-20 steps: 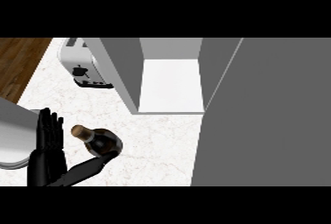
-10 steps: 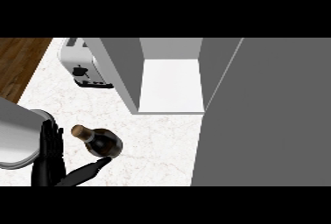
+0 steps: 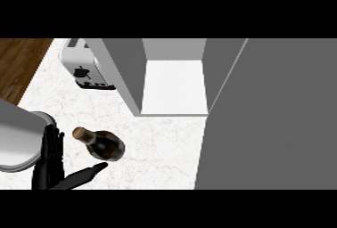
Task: Pick up the wine, place it into the cabinet and close the cabinet
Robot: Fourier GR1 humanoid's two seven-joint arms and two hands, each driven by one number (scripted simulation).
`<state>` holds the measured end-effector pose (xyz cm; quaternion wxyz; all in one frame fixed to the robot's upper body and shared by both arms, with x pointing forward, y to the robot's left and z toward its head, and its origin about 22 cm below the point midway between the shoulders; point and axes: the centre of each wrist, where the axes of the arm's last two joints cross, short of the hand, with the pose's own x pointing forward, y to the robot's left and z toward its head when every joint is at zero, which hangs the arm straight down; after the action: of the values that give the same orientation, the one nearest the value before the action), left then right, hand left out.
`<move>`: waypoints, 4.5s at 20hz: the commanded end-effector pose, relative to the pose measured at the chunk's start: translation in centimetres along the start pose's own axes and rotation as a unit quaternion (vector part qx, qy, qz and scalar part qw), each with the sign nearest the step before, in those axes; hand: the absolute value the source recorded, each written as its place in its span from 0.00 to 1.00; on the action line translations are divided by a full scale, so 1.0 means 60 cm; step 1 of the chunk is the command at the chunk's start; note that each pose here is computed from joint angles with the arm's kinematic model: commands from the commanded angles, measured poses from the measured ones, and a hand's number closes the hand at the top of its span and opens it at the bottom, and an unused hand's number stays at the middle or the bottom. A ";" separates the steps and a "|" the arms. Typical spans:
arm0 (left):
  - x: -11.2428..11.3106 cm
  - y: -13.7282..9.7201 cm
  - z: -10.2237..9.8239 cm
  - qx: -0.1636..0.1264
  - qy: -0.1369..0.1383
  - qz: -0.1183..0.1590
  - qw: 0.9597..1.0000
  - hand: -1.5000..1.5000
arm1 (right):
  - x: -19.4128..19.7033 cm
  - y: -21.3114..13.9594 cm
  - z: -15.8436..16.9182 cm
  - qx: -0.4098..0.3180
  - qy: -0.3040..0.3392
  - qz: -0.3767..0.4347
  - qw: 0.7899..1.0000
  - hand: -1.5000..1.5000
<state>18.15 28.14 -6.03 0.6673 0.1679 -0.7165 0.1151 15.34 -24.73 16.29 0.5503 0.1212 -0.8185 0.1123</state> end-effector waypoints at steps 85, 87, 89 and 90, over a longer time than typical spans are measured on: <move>0.160 -0.232 -0.050 -0.204 -0.055 0.163 0.964 1.00 | -0.009 -0.037 -0.006 -0.015 -0.015 -0.019 1.000 0.00; 0.173 -0.248 -0.030 -0.213 -0.045 0.171 0.961 1.00 | 0.007 -0.005 0.003 -0.022 -0.017 -0.007 1.000 0.00; 0.174 -0.267 -0.002 -0.226 -0.014 0.171 0.959 1.00 | 0.039 -0.032 0.017 -0.009 -0.020 -0.008 1.000 0.00; 0.184 -0.266 -0.056 -0.203 -0.032 0.156 0.966 1.00 | 0.026 0.005 0.039 -0.013 -0.022 -0.007 1.000 0.00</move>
<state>24.93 14.47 3.06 0.6321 -0.0911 -0.7669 0.0633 15.47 -25.71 15.88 0.5527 0.1183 -0.8197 0.0930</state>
